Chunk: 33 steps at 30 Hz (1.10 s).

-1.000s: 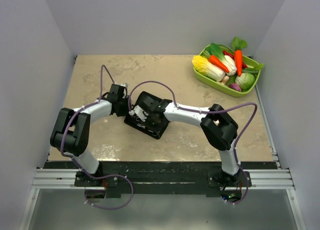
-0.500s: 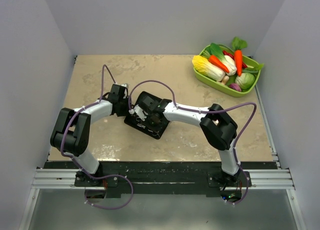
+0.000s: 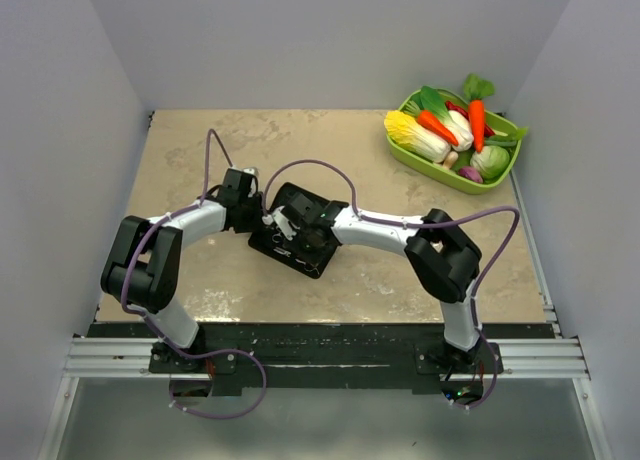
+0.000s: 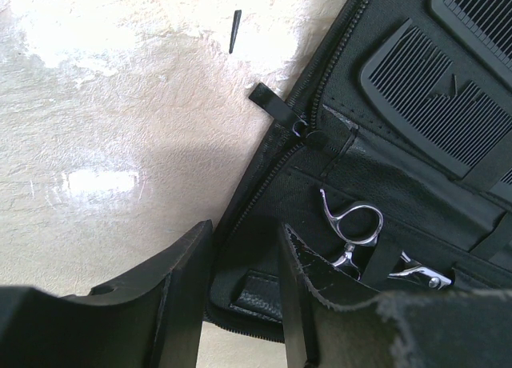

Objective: Sort the hair-cutting tools
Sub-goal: Place the scissors in the hairdressing tool bag.

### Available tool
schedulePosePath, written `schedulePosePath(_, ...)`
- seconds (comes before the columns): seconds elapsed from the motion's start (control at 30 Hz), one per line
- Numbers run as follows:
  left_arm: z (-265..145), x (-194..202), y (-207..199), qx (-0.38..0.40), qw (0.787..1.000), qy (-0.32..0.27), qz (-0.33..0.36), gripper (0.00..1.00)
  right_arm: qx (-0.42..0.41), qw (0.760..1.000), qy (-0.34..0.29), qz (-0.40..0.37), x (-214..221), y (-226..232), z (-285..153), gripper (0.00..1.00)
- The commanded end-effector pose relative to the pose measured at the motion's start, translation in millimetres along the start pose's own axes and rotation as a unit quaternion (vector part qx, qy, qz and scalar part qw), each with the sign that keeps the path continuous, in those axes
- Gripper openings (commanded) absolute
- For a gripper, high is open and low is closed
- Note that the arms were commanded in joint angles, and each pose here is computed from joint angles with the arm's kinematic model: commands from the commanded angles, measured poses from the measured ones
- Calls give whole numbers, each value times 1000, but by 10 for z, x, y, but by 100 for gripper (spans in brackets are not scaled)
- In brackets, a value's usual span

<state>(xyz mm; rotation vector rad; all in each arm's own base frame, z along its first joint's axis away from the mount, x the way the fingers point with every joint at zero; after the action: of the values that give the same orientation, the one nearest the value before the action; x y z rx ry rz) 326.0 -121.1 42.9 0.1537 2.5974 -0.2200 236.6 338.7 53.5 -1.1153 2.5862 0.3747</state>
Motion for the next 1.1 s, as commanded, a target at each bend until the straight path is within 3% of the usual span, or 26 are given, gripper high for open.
schedulePosePath(0.0,100,663,-42,11,993,114,5,42,-45,997,-65,-18,-84,175,330,0)
schedulePosePath(0.17,114,657,-48,10,993,115,6,42,-16,994,-83,-72,-146,109,435,0)
schedulePosePath(0.43,115,651,-76,14,993,114,10,42,-22,978,-163,-126,-613,167,452,0)
schedulePosePath(0.67,101,627,-82,13,994,108,12,42,-29,971,-177,-161,-790,209,432,0)
schedulePosePath(1.07,109,638,-82,13,994,110,11,42,-41,985,-108,-125,-492,211,473,0)
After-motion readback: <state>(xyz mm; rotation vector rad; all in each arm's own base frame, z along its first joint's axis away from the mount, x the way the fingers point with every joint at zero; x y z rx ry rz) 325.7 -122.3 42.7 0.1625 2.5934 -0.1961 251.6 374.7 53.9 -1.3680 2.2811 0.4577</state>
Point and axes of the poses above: each gripper's point midway between its finger pads, its own z axis out along the fingers, its own y axis along the line the jaws close on, x = y × z, the point moved 3 cm from there along -z, back along the fingers, and after that the axes turned 11 degrees about z, right-handed, at the moved point
